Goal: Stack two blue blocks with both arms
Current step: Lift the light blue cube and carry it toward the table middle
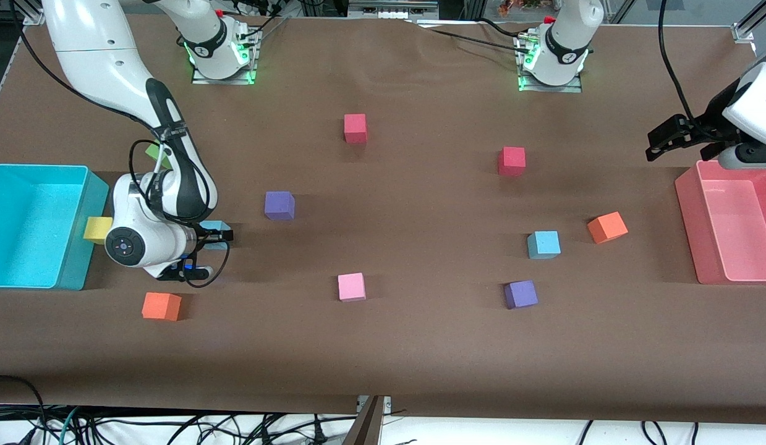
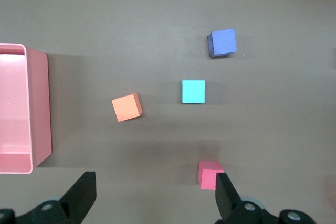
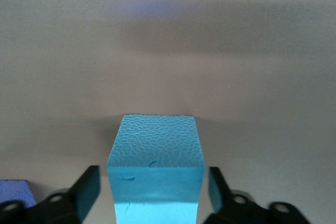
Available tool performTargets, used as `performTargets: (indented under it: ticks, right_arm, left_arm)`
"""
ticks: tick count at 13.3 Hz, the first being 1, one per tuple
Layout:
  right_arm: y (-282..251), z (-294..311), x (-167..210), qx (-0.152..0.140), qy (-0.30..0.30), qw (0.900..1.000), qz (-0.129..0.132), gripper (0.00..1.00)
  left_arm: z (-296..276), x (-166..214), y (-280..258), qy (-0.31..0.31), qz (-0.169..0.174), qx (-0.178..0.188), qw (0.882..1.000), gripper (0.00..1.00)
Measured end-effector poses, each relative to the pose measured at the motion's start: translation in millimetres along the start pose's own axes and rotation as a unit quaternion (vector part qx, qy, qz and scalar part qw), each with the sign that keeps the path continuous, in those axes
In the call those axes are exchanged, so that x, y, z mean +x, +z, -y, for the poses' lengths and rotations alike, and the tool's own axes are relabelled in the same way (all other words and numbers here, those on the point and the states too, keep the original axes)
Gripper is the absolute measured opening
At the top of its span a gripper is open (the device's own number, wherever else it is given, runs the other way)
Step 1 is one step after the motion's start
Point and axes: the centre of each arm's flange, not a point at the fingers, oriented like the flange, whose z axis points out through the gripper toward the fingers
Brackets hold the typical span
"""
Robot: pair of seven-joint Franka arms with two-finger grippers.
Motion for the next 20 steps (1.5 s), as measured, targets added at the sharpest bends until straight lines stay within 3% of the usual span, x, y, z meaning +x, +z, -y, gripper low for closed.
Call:
performTargets:
  ticks: [2,3,7,12,16,20]
  right_arm:
    - [-3,0,1,0.002,0.003,1.000,-0.002,0.59]
    - [-5,1,2,0.007,0.005,1.000,-0.004,0.56]
    - [-48,39,4,0.013,0.002,1.000,-0.017,0.56]
    - [-141,171,-29,0.002,-0.010,0.999,-0.038,0.50]
    - [-127,297,-74,-0.008,0.004,0.999,-0.051,0.50]
    - [-83,391,-99,0.018,0.030,0.998,-0.052,0.50]
  left_arm:
    - [0,0,0,0.000,0.000,0.000,1.000,1.00]
    - [1,0,0,-0.001,0.000,0.000,1.000,1.00]
    - [2,0,1,-0.002,0.001,0.000,1.000,1.00]
    - [2,0,1,-0.002,0.001,0.000,1.000,1.00]
    - [3,0,1,-0.003,0.001,0.000,1.000,1.00]
    - [10,1,4,-0.009,0.004,0.000,1.000,1.00]
